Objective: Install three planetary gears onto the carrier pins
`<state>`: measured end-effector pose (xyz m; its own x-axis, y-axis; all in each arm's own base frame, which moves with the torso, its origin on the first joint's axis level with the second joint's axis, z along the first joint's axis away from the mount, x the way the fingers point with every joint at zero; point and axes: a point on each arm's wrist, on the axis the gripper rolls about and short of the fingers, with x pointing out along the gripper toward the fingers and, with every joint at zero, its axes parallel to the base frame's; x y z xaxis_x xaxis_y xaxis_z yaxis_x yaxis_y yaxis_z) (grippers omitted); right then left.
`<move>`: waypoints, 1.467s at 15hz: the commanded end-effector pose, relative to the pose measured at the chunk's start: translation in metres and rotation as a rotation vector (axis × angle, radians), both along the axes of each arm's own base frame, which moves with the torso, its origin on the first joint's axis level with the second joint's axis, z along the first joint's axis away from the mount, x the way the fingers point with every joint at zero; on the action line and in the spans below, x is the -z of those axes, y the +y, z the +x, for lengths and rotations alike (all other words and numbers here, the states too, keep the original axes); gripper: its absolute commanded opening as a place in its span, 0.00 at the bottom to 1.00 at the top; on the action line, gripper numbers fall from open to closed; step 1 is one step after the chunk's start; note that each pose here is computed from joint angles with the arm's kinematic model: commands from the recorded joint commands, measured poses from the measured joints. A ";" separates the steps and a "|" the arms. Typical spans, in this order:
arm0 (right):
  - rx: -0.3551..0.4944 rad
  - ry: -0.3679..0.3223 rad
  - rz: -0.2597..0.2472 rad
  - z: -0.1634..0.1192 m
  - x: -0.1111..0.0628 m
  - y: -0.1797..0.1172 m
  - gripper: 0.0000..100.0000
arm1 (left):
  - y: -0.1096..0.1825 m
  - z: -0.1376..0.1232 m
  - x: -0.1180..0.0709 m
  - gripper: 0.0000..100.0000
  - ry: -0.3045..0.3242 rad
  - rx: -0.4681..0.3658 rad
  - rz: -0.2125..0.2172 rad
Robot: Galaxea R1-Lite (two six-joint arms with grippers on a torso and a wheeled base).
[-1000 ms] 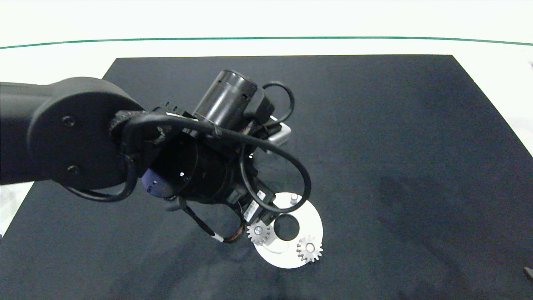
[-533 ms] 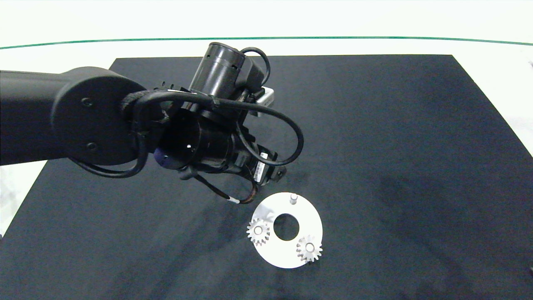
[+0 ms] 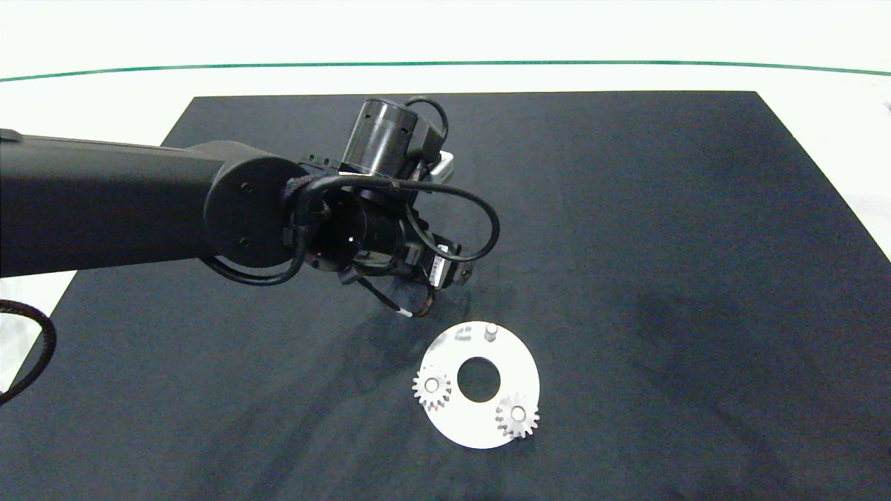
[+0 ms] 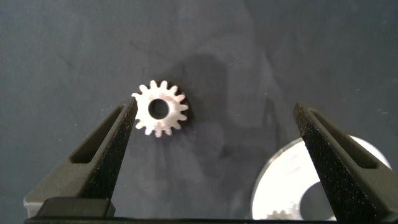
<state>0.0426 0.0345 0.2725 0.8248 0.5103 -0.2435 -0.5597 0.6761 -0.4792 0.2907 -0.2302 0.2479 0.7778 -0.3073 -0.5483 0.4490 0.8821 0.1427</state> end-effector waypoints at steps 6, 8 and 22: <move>0.001 -0.003 -0.002 -0.001 0.000 -0.001 1.00 | 0.021 0.010 0.003 1.00 0.000 -0.037 0.048; 0.001 -0.003 -0.002 -0.001 0.000 -0.001 1.00 | 0.020 0.011 0.006 1.00 -0.003 -0.019 0.077; 0.001 -0.004 -0.001 -0.002 0.000 -0.001 1.00 | 0.016 0.026 0.021 0.95 -0.009 -0.010 0.115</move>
<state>0.0410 0.0330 0.2724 0.8266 0.5096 -0.2387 -0.5567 0.6785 -0.4792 0.3160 -0.2143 0.2283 0.7866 -0.2397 -0.5690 0.4402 0.8639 0.2447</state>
